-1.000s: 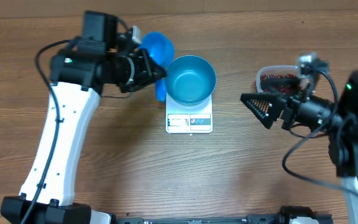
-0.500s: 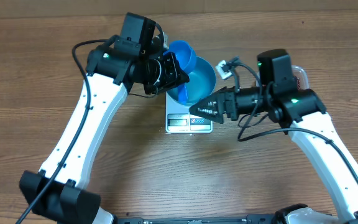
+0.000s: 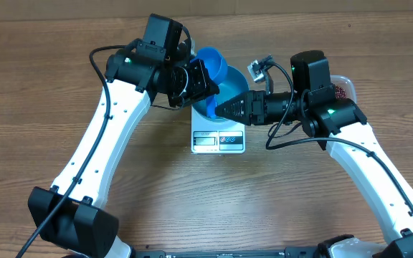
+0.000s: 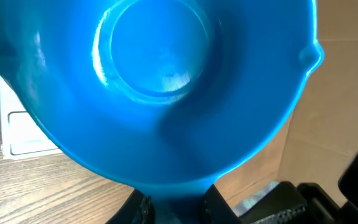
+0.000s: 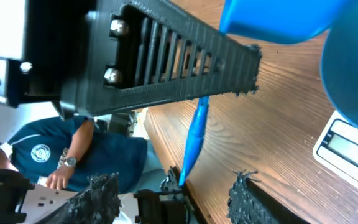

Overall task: Scoop item into bowl and weigh 150g on scale
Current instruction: 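Hand the blue scoop from left gripper to right gripper above scale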

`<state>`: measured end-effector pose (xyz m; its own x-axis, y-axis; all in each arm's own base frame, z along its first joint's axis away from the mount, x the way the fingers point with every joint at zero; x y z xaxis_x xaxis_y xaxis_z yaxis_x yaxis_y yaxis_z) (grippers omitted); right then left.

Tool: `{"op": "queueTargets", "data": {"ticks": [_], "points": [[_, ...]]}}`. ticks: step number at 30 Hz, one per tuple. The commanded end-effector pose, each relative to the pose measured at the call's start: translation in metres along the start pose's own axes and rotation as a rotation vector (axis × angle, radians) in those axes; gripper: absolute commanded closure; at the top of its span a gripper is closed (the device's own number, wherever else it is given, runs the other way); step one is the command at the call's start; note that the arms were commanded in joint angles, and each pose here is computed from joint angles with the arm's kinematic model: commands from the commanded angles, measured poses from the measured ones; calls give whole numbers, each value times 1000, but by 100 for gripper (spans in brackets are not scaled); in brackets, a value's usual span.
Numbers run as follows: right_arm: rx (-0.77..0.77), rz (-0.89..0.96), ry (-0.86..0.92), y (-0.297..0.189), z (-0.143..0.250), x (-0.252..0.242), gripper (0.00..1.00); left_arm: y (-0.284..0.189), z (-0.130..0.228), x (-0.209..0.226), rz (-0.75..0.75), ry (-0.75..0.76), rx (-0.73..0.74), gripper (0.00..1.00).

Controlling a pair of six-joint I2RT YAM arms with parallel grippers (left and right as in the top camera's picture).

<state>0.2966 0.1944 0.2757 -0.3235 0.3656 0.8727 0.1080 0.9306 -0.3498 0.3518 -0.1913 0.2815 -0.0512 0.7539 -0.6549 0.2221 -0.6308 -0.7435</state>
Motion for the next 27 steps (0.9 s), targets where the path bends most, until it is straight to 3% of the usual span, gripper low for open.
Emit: {"op": "queueTargets", "data": {"ticks": [1, 14, 27], "points": [[-23, 15, -13, -1, -6, 3, 41, -1, 3, -10, 51, 21, 26, 93], [-39, 41, 81, 3, -8, 2, 65, 2, 4, -26, 130, 64, 28, 94], [-83, 83, 62, 11, -12, 4, 79, 5, 8, -22, 79, 59, 32, 92]]}}
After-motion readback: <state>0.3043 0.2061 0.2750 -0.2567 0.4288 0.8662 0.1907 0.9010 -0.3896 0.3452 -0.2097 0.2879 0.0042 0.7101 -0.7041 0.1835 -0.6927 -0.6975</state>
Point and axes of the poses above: each gripper's point midway between its finger pads, its own y axis out along the fingers, its own x axis along the line the jaws close on, z = x × y, the point moved 6 cm from there along -y, back along the fingers, and after that the axes turned 3 degrees about y, right-handed, at the moved point
